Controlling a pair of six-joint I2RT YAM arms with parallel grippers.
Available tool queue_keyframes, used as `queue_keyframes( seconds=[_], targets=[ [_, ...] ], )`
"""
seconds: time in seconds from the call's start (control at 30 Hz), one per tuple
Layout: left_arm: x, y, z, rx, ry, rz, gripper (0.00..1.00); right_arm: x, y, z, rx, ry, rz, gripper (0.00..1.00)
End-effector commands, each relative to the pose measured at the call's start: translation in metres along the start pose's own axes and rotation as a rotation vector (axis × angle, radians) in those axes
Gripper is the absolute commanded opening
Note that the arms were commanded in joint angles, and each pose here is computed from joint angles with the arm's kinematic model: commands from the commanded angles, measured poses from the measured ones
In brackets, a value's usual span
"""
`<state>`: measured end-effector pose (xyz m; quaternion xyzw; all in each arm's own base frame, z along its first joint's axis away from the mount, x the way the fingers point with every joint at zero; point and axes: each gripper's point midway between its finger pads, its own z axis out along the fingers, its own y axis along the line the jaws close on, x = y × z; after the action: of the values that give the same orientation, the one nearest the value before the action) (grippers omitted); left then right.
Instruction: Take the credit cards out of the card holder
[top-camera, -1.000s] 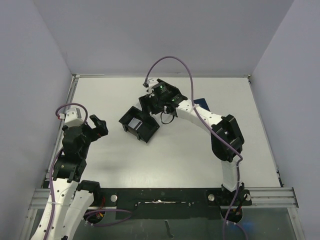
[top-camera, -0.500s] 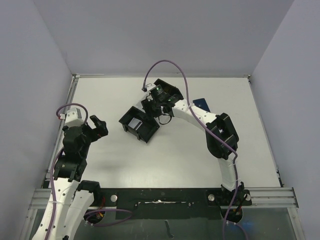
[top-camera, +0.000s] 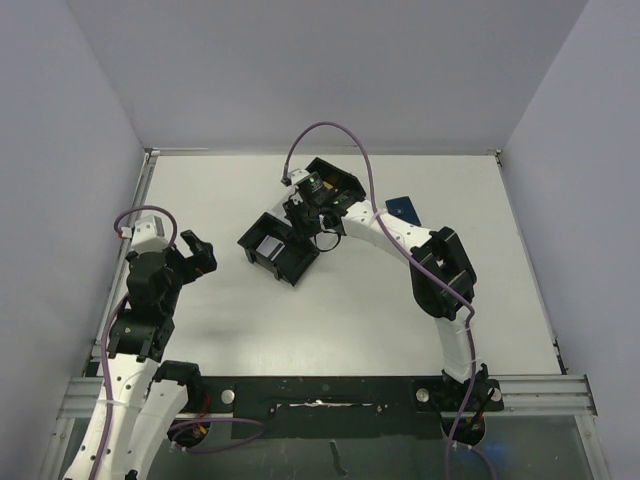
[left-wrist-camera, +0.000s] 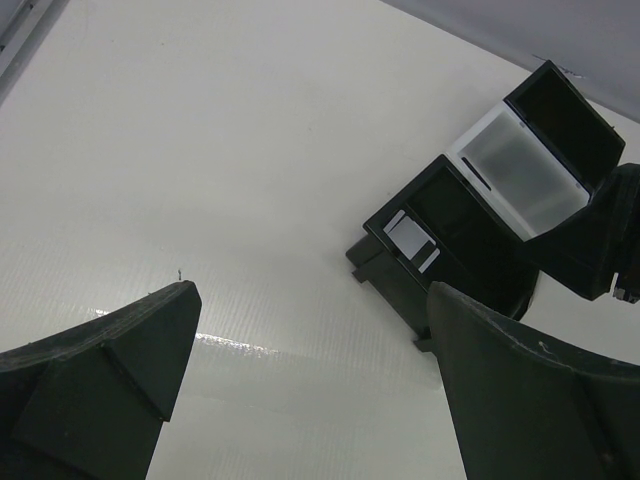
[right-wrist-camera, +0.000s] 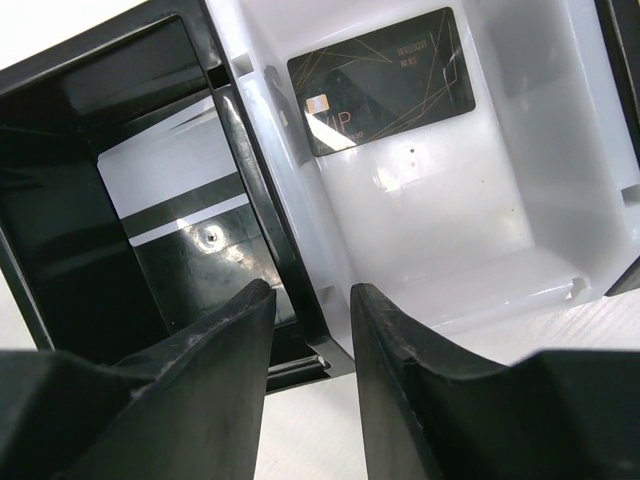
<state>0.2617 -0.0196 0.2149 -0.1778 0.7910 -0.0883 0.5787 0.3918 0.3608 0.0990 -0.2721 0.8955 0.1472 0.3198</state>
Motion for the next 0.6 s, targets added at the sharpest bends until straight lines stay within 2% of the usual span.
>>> queue_keyframes(
  seconds=[0.0,0.2,0.33,0.57],
  targets=[
    [-0.017,-0.009,0.001,0.039,-0.060,-0.002,0.97,-0.006,-0.001,-0.002,0.031,-0.024,-0.005,0.36],
    [-0.017,-0.009,0.002,0.037,-0.059,-0.001,0.98,0.003,-0.001,0.000,0.045,-0.004,-0.006,0.30],
    [-0.017,-0.009,0.002,0.040,-0.058,-0.002,0.97,0.005,-0.002,0.003,0.058,0.000,-0.005,0.38],
    [-0.017,-0.008,0.003,0.039,-0.057,-0.003,0.97,0.002,-0.003,0.004,0.071,0.001,-0.006,0.31]
  ],
)
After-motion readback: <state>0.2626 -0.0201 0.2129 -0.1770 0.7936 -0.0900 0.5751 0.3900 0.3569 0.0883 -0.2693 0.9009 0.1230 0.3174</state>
